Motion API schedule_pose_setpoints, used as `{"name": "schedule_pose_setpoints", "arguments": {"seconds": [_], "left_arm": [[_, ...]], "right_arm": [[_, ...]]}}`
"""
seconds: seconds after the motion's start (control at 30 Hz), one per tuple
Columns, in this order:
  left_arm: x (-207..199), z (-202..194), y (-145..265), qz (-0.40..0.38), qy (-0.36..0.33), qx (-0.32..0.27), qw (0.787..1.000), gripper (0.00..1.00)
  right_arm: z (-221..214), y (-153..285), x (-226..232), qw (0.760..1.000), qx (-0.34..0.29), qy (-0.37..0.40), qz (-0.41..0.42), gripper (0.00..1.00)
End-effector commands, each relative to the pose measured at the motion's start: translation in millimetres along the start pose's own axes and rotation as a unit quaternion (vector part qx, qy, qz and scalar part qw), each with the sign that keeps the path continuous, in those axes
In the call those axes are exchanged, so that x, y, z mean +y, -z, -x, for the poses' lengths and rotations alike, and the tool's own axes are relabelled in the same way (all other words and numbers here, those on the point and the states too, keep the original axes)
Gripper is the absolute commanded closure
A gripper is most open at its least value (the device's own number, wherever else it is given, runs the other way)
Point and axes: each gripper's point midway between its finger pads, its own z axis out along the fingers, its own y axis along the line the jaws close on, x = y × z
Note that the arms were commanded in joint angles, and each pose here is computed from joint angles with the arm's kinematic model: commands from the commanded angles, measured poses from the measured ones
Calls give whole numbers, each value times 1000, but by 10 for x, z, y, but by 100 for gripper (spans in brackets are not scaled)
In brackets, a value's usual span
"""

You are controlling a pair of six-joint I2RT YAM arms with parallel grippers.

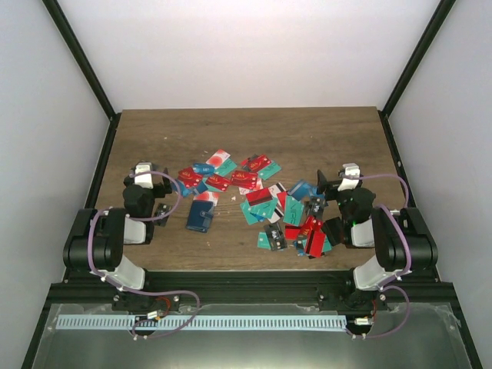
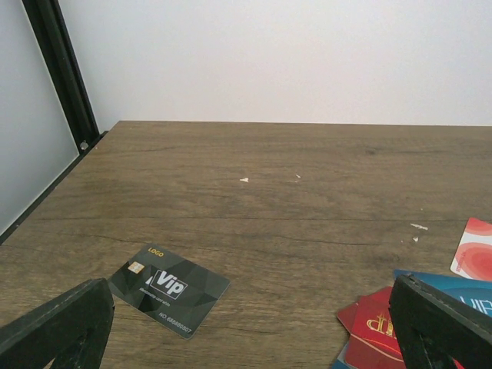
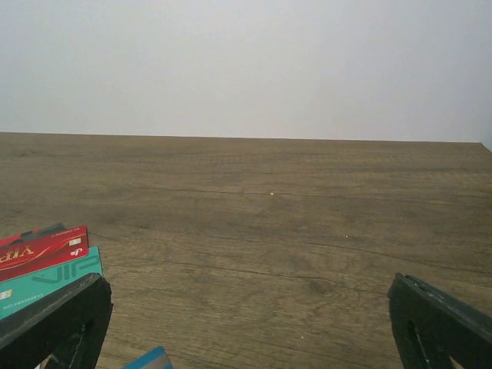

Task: Put the credit cards into the card holder
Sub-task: Reset both arms

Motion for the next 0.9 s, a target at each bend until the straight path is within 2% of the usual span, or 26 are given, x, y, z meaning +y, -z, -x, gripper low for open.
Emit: {"name": "schedule_pose_setpoints", "arguments": {"seconds": [0.0,0.87], "left_arm": [[-14,113,-12,-3,-4,-21,1000,0],[-14,115,-12,-3,-4,-21,1000,0]], "right_arm": [[79,-24,-39,1000,-11,1,-4,0],[77,-25,-40,1000,-11,1,-5,0]]}}
